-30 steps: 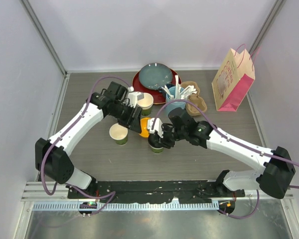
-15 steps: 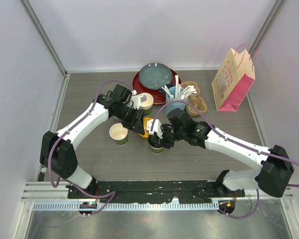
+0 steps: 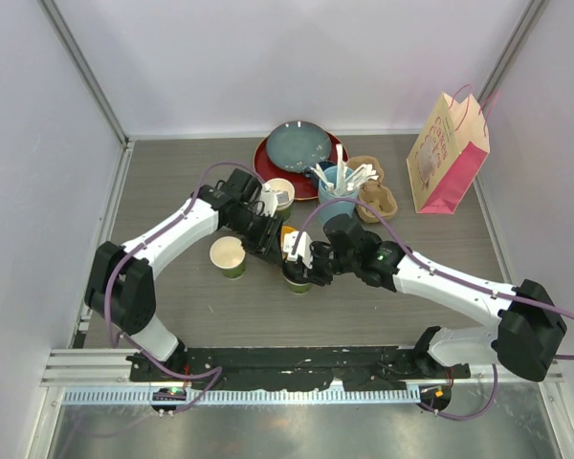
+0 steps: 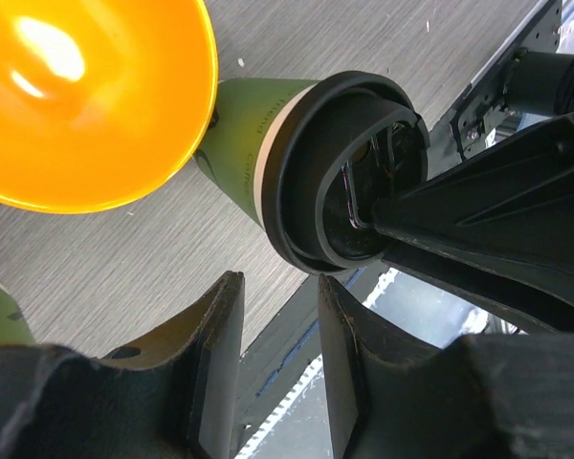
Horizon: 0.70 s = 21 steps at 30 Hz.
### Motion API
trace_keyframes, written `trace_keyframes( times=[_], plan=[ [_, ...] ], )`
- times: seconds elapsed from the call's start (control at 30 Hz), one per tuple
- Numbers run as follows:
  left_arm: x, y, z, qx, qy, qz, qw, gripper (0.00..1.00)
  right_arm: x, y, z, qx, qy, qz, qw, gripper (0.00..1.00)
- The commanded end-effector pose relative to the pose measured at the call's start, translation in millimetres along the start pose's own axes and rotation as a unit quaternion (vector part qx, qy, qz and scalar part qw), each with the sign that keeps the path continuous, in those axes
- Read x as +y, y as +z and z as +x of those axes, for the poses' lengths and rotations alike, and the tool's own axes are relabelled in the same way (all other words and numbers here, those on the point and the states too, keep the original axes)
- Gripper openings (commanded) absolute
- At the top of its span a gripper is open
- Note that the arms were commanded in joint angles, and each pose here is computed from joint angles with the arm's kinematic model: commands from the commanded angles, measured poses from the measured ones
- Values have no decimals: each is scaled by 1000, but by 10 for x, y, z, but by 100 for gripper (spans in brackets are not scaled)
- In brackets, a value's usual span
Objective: Pack the takeout coffee
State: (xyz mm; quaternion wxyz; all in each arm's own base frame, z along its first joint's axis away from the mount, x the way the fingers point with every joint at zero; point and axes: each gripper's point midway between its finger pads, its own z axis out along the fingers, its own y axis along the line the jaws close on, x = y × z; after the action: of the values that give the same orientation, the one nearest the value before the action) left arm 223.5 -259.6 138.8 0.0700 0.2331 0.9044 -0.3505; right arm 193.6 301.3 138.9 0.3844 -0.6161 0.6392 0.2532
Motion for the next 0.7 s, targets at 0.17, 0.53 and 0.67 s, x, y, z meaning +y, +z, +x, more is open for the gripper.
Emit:
trace_keyframes(
  times=[0.17, 0.53, 0.67],
  plan=[
    [-105, 223, 210, 31, -33, 63, 997, 38, 125, 45, 467, 69, 26, -6, 997, 29],
    [82, 475, 314, 55, -85, 54, 993, 23, 192, 58, 602, 85, 37, -15, 996, 29],
    [221, 551, 428, 78, -98, 33, 992, 16, 263, 21, 645, 89, 30, -28, 995, 29]
  ],
)
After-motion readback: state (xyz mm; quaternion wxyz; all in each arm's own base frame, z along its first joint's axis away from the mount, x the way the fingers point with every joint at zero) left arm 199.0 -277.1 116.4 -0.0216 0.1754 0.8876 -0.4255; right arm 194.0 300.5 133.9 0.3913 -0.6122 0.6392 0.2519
